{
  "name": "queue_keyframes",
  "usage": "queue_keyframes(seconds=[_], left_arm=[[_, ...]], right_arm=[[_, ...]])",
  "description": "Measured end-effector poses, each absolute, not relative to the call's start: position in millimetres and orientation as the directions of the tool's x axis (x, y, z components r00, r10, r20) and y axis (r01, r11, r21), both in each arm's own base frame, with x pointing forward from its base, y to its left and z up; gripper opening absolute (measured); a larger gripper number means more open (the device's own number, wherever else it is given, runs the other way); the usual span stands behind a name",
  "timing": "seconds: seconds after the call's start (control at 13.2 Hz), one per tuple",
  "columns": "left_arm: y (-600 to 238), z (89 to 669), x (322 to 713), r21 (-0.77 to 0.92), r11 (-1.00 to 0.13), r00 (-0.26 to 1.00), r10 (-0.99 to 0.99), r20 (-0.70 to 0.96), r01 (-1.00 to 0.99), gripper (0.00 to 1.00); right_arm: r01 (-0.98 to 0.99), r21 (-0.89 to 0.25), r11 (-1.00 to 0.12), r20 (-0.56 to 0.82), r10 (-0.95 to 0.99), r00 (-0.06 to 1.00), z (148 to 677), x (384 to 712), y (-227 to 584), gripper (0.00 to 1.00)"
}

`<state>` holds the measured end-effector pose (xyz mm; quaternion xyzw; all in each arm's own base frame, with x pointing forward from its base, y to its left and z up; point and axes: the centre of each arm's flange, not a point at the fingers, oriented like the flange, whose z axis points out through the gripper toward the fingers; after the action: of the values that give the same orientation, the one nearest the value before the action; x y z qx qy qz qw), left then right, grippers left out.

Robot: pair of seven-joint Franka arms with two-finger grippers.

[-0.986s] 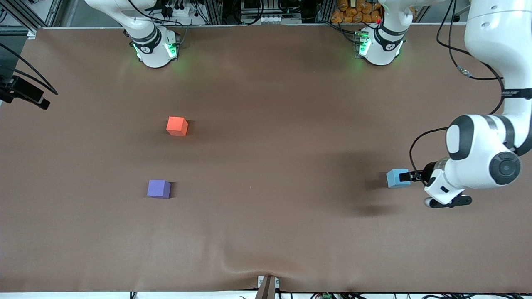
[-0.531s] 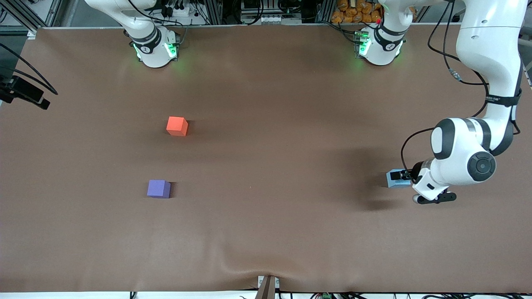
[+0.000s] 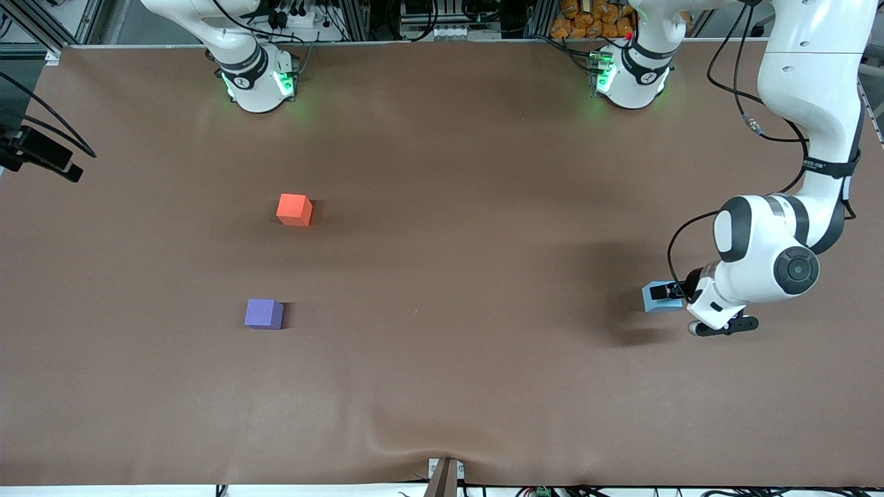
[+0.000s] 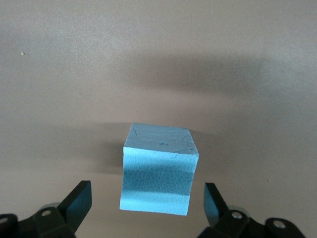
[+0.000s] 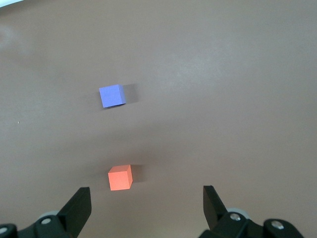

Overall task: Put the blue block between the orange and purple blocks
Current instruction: 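Close the left gripper around the light blue cube, then carry the light blue cube to mid-table and release it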

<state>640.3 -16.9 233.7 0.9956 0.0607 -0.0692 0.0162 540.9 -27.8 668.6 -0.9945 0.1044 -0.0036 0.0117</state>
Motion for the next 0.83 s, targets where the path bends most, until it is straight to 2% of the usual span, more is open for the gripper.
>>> queue_keyframes(seconds=[0.45, 0.61, 0.76, 0.83], left_arm=[[-17.1, 208.0, 635.9, 0.025, -0.992, 0.982, 0.12, -0.148, 0.125, 1.0], [-17.0, 198.7, 634.9, 0.025, -0.992, 0.981, 0.12, -0.154, 0.126, 0.82], [-19.5, 197.6, 635.2, 0.027, -0.992, 0.981, 0.118, -0.152, 0.123, 0.59], [-24.1, 199.2, 636.4, 0.034, -0.992, 0.982, 0.113, -0.149, 0.119, 0.57]], right_arm=[[-0.201, -0.024, -0.979, 0.005, -0.202, 0.979, 668.6, 540.9, -27.8, 1.0], [-0.2, -0.024, -0.98, 0.005, -0.2, 0.98, 668.6, 540.9, -27.8, 1.0], [-0.199, -0.024, -0.98, 0.005, -0.2, 0.98, 668.6, 540.9, -27.8, 1.0], [-0.199, -0.024, -0.98, 0.005, -0.199, 0.98, 668.6, 540.9, -27.8, 1.0]])
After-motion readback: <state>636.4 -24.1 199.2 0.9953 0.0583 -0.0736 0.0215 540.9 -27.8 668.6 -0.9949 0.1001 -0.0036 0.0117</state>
